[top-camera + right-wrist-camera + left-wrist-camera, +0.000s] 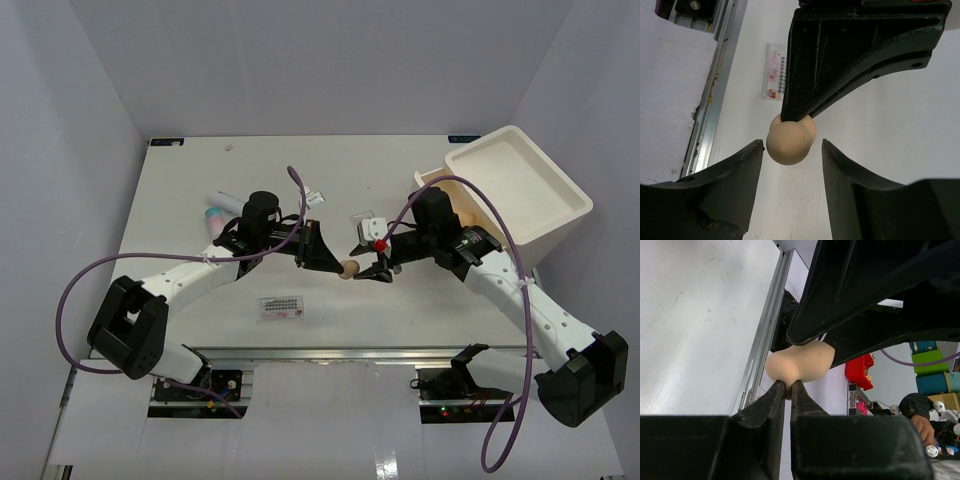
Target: Organize the makeup
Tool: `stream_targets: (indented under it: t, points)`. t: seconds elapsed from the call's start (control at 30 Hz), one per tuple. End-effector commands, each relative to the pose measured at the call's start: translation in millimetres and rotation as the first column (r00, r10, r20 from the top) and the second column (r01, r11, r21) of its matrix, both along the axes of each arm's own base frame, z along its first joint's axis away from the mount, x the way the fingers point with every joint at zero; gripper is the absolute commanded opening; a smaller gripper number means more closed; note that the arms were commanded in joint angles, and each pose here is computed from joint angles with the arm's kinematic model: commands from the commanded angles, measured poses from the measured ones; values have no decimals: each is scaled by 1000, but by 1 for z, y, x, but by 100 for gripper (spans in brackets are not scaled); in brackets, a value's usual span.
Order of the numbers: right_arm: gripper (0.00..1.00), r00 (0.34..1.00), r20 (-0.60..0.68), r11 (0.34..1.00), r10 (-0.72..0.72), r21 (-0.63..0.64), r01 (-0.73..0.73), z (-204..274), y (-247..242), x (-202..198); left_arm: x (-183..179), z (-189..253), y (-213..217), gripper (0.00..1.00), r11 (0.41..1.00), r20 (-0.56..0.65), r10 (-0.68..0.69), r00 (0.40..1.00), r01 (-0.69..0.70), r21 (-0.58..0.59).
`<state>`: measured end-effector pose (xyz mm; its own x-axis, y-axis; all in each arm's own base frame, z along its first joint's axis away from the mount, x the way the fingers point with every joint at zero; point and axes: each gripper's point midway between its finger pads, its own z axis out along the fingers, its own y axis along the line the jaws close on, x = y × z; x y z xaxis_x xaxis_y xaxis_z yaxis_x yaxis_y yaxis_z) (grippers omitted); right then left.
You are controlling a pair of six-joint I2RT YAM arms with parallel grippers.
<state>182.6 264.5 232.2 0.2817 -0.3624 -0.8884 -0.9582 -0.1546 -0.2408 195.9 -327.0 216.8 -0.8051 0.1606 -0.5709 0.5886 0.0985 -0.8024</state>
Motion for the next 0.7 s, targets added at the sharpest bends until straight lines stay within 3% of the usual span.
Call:
stream_targets:
  t: [0.0, 0.2, 0.3, 0.43, 0.57, 0.67]
  points:
    - [51, 999, 32, 999, 8, 39, -9, 18, 9, 5, 4, 23, -6, 0, 998, 86, -24, 996, 29, -51]
    - [29, 999, 38, 1000, -6, 27, 5, 16, 9, 8, 6, 25, -8, 0, 998, 87, -23, 996, 27, -53]
    - [9, 998, 52, 1000, -22, 21, 21, 17, 7, 10, 7, 24, -8, 17, 999, 82, -15, 997, 19, -49]
    - [8, 997, 69, 999, -42, 16, 41, 18, 4, 12, 7, 28, -7, 56, 999, 94, -6, 996, 11, -50]
    - [8, 992, 105, 997, -73, 8, 72, 24, -2, 15, 10, 36, -7, 75, 999, 116, -2, 993, 8, -46]
    - [8, 987, 123, 995, -99, -2, 100, 28, -9, 16, 17, 39, -6, 81, 1000, 139, 16, 990, -12, -27]
